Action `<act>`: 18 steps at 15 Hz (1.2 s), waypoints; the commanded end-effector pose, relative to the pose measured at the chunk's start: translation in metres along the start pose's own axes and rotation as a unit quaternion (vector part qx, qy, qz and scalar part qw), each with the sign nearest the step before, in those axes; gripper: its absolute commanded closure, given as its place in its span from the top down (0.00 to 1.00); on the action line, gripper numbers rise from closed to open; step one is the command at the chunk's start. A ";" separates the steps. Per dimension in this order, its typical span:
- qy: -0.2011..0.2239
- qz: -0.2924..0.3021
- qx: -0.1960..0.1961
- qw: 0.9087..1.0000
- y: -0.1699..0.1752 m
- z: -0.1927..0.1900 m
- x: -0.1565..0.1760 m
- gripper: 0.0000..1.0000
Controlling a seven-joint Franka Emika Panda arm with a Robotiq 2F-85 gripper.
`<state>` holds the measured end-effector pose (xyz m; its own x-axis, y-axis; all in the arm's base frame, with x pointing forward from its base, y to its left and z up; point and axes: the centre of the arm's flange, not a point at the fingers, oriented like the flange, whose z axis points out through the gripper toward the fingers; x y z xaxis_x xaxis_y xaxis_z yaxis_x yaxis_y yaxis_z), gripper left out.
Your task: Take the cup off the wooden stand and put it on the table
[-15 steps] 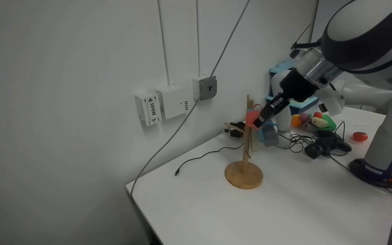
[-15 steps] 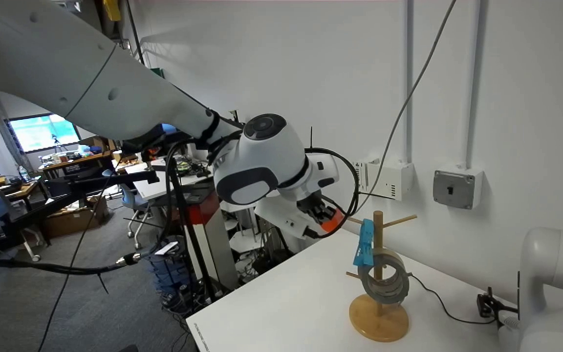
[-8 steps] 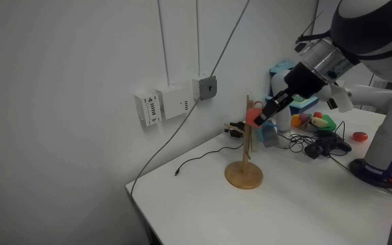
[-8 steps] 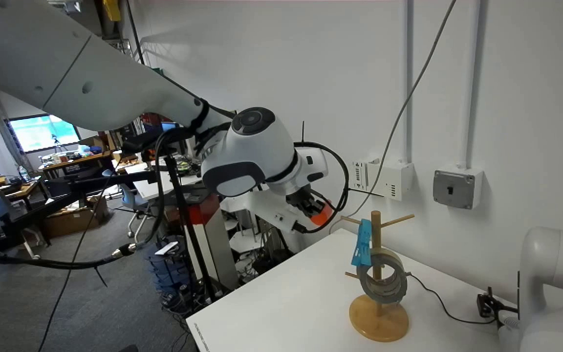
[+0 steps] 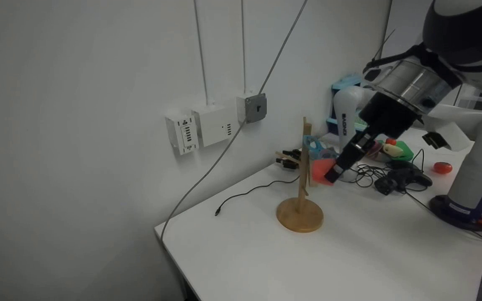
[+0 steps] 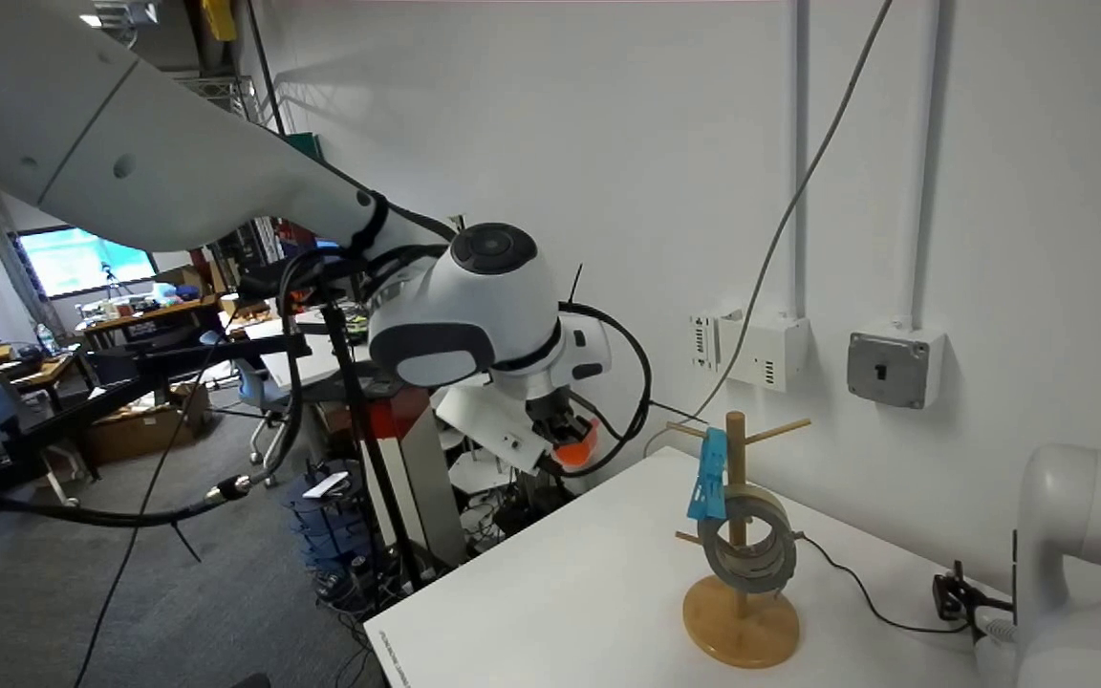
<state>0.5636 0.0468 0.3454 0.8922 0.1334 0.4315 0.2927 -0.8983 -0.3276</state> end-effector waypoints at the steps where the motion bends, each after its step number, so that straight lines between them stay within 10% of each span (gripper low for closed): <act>1: -0.060 0.021 -0.007 0.998 0.020 0.004 -0.027 0.01; 18: -0.172 0.205 -0.139 0.953 0.203 0.050 -0.066 0.01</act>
<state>0.5529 -0.1080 0.2239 0.9901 -0.1341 0.0408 -0.1259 -0.9785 -0.1631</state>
